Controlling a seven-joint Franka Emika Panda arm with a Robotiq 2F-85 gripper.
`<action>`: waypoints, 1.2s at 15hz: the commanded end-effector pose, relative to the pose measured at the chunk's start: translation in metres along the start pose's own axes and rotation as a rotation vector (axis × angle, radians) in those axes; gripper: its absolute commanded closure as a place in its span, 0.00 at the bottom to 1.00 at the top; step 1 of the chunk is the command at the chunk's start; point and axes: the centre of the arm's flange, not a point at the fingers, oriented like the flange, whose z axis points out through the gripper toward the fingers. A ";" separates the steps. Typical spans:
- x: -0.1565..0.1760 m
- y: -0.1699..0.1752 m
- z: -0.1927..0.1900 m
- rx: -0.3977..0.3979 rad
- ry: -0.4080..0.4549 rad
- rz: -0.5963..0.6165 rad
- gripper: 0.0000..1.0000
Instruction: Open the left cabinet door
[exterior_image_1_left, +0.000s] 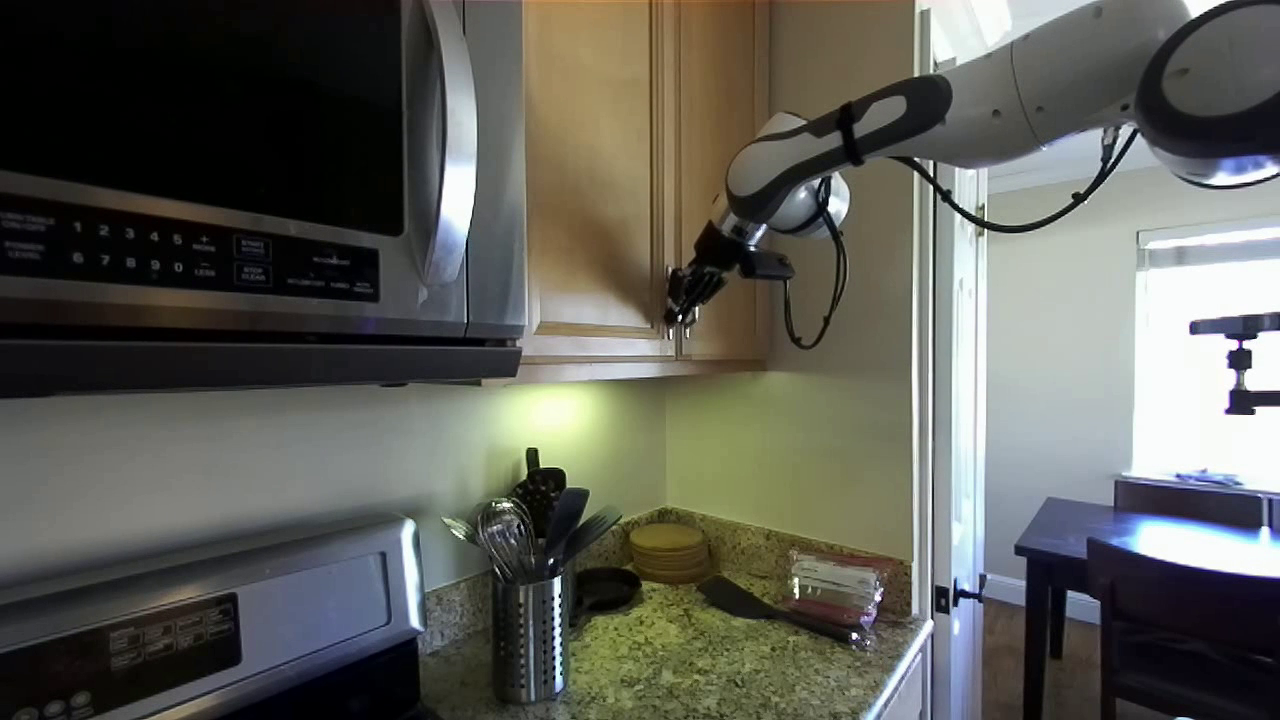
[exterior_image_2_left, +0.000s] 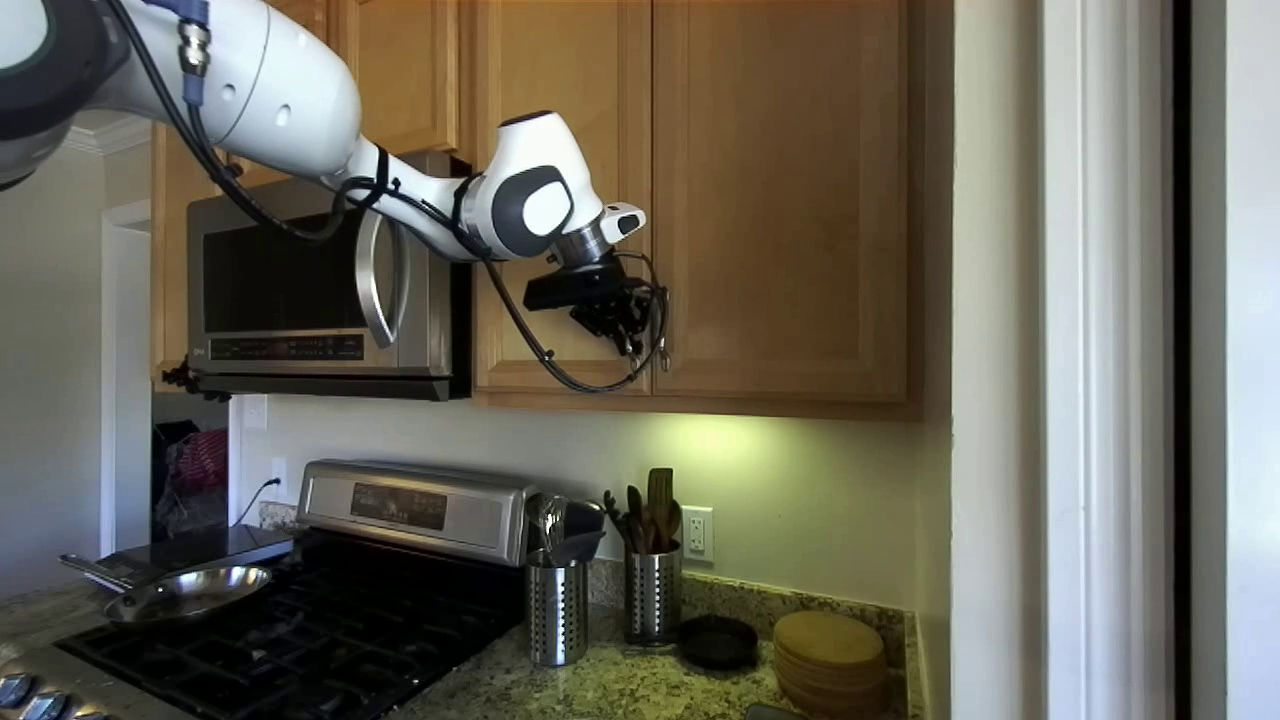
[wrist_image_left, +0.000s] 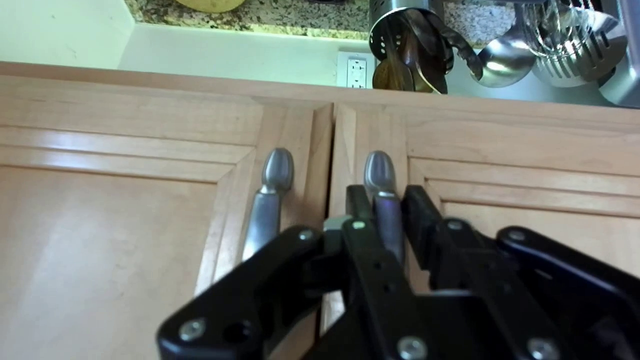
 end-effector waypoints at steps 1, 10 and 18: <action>0.000 0.009 0.000 0.004 0.036 -0.009 0.95; -0.029 -0.006 -0.020 0.015 -0.034 -0.005 0.91; -0.077 -0.054 -0.086 -0.010 -0.100 -0.026 0.91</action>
